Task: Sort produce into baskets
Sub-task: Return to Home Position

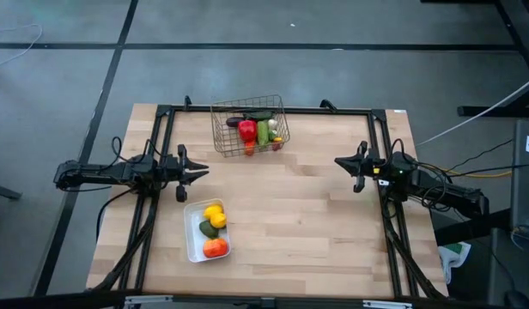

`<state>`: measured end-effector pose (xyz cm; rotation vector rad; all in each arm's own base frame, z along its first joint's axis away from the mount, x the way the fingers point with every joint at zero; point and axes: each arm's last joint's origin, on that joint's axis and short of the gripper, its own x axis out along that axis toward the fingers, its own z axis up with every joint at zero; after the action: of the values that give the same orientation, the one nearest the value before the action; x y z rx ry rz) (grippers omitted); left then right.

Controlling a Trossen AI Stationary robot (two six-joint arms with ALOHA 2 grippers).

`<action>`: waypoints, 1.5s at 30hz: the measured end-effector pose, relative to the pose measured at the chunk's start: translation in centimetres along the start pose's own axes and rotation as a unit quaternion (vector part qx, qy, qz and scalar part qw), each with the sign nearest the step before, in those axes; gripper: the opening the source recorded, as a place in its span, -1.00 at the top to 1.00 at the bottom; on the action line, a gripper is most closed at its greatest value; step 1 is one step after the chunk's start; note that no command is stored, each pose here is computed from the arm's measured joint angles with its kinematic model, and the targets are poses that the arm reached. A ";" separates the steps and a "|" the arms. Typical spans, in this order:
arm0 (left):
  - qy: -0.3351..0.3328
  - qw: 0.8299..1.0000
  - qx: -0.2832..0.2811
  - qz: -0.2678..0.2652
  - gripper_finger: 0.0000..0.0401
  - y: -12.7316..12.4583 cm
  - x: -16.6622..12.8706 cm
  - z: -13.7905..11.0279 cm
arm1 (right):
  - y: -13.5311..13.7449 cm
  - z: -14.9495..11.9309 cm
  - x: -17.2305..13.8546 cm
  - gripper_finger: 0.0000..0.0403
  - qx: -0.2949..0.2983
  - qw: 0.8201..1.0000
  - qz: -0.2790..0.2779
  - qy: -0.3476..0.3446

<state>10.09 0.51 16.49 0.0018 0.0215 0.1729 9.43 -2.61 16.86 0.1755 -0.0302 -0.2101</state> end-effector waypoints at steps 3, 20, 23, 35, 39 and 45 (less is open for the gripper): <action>0.000 1.000 0.000 0.000 0.66 0.0 0.0 0.0 | 0.0 0.0 0.0 0.99 0.000 1.000 0.002 0.001; 0.000 1.000 0.000 0.000 0.66 0.0 0.0 0.0 | -0.1 0.0 0.0 0.99 0.000 1.000 -0.012 0.001; 0.000 1.000 0.000 0.000 0.66 0.0 0.0 0.0 | -0.1 0.0 0.0 0.99 0.000 1.000 -0.012 0.001; 0.000 1.000 0.000 0.000 0.66 0.0 0.0 0.0 | -0.1 0.0 0.0 0.99 0.000 1.000 -0.014 0.001; 0.000 1.000 0.000 0.000 0.66 0.0 0.0 0.0 | -0.1 0.0 0.0 0.99 0.000 1.000 -0.014 0.001; 0.000 1.000 0.000 0.000 0.66 0.0 0.0 0.0 | -0.1 0.0 0.0 0.99 0.000 1.000 -0.014 0.001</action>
<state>10.09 0.51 16.49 0.0017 0.0213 0.1731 9.41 -2.69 16.82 0.1766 -0.0264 -0.2385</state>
